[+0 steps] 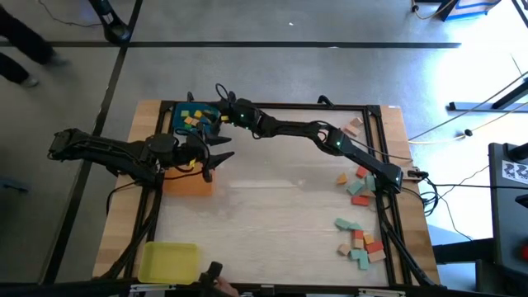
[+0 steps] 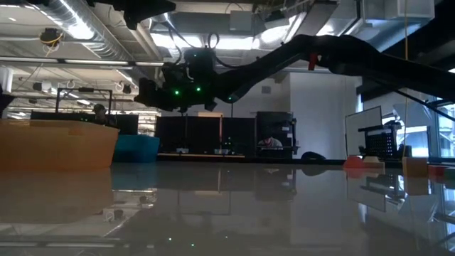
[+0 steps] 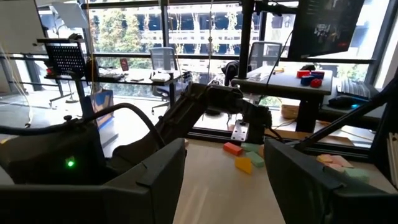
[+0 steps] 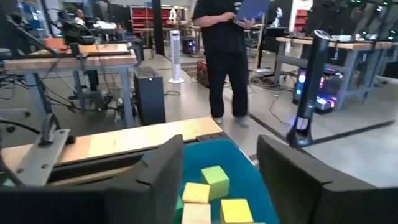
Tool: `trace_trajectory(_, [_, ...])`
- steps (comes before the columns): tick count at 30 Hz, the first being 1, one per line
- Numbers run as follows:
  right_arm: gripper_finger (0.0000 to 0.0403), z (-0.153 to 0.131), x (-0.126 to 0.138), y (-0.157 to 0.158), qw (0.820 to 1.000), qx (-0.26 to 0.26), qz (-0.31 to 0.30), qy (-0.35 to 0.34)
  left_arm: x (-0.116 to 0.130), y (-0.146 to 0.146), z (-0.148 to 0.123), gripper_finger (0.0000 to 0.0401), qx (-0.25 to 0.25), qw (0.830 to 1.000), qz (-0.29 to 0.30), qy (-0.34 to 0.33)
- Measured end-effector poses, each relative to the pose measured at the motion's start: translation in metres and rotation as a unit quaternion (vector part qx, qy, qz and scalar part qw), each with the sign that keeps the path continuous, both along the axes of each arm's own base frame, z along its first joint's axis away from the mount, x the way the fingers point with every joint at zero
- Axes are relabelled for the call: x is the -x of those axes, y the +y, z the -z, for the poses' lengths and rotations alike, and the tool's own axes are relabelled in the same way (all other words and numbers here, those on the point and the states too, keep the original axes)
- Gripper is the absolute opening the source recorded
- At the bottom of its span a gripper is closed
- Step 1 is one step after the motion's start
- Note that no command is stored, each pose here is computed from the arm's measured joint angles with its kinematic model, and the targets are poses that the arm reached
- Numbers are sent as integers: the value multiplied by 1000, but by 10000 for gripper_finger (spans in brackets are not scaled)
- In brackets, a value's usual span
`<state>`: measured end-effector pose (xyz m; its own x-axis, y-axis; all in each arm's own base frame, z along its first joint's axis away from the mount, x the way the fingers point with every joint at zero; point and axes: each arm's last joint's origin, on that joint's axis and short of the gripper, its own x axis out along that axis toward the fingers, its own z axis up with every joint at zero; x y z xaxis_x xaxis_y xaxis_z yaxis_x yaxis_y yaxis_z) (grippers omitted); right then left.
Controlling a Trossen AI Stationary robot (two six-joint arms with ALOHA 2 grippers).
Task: Sort blocks by size
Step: Put the light green cube block into the blue bin, then put the red cube block into the blue bin
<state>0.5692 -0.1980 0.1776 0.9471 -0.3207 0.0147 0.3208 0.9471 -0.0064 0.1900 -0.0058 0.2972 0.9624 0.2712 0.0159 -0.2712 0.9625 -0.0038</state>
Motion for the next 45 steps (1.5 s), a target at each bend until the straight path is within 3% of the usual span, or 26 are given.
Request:
trace_trajectory(6, [255, -7, 2, 2, 999, -3, -15, 43, 0, 0, 0, 205, 10, 1000, 0, -3])
trace_trajectory(14, [261, -77, 33, 13, 981, 18, -34, 190, 0, 0, 2, 205, 11, 1000, 0, 5])
trace_trajectory(23, [262, -140, 95, 10, 946, -1, -21, 324, 0, 0, 5, 205, 11, 1000, 0, 24])
trace_trajectory(29, [262, -177, 136, 28, 920, -22, -38, 388, 0, 0, 6, 205, 11, 1000, 0, 27])
trace_trajectory(39, [262, -202, 182, 80, 860, -71, -66, 501, 0, 0, 8, 205, 10, 999, 0, 36])
trace_trajectory(45, [262, -207, 195, 113, 830, -71, -38, 551, 0, 0, 7, 205, 10, 999, 0, 35])
